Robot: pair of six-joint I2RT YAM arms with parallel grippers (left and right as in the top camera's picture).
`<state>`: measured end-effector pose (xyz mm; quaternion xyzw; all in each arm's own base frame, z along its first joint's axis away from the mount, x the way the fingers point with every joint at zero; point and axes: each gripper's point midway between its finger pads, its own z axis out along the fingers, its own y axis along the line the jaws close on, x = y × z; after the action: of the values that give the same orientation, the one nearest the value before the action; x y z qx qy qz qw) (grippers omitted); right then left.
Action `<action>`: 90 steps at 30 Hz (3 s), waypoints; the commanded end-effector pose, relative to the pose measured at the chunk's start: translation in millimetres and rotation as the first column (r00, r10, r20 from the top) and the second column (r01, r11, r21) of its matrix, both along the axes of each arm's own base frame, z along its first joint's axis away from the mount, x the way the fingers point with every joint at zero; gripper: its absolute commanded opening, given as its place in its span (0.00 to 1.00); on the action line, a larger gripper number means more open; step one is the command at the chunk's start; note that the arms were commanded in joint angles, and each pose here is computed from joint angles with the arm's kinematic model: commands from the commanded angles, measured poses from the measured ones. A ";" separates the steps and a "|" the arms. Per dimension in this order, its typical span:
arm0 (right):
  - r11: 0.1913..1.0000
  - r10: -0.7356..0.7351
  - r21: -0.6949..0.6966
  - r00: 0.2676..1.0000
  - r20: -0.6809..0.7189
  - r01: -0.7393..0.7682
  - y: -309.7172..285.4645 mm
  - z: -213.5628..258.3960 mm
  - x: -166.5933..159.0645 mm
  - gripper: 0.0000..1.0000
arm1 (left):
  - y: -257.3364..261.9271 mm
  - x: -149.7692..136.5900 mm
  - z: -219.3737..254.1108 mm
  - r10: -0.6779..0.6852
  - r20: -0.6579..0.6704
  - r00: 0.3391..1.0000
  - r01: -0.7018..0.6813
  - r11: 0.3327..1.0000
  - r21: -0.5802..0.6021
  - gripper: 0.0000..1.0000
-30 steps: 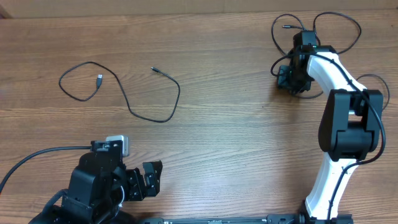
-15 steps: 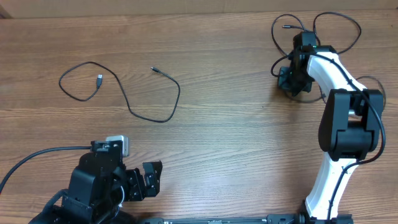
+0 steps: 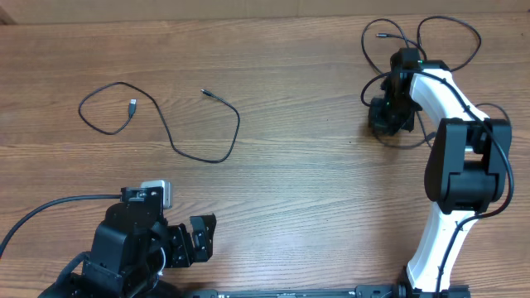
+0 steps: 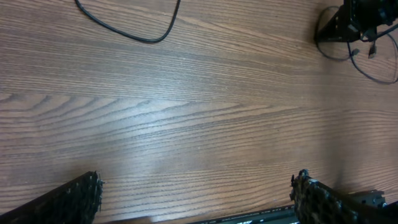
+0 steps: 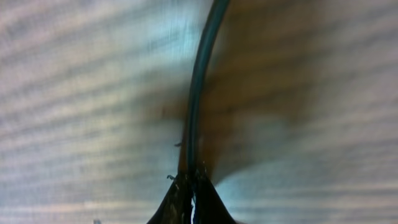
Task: Untangle cables
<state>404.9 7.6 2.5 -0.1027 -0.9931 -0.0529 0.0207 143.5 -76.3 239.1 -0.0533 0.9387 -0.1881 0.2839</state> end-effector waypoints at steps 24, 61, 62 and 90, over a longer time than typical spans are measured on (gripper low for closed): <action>0.983 -0.183 0.002 0.972 0.146 0.185 -48.8 115.1 26.8 1.00 | 8.0 4.4 -1.3 0.035 0.021 0.999 -0.036 0.999 0.036 1.00; 0.465 -0.876 -0.157 0.479 0.065 0.871 -276.6 23.5 -110.3 0.77 | 12.1 6.1 -1.4 0.052 0.030 0.998 -0.053 0.997 0.054 0.99; 0.467 -0.874 -0.168 0.482 0.066 0.868 -276.3 21.0 -111.8 0.77 | 12.0 6.1 -1.3 0.051 0.030 0.998 -0.053 0.997 0.054 1.00; 0.481 -0.873 -0.007 0.479 0.092 0.877 -247.3 -0.4 -71.3 0.26 | 12.0 6.2 -1.3 0.052 0.030 0.998 -0.053 0.997 0.054 1.00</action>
<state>323.5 -256.4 1.6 -0.5891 -0.8066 -0.0071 -0.0483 149.5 -64.9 239.3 -0.0660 0.9380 -0.1576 0.3018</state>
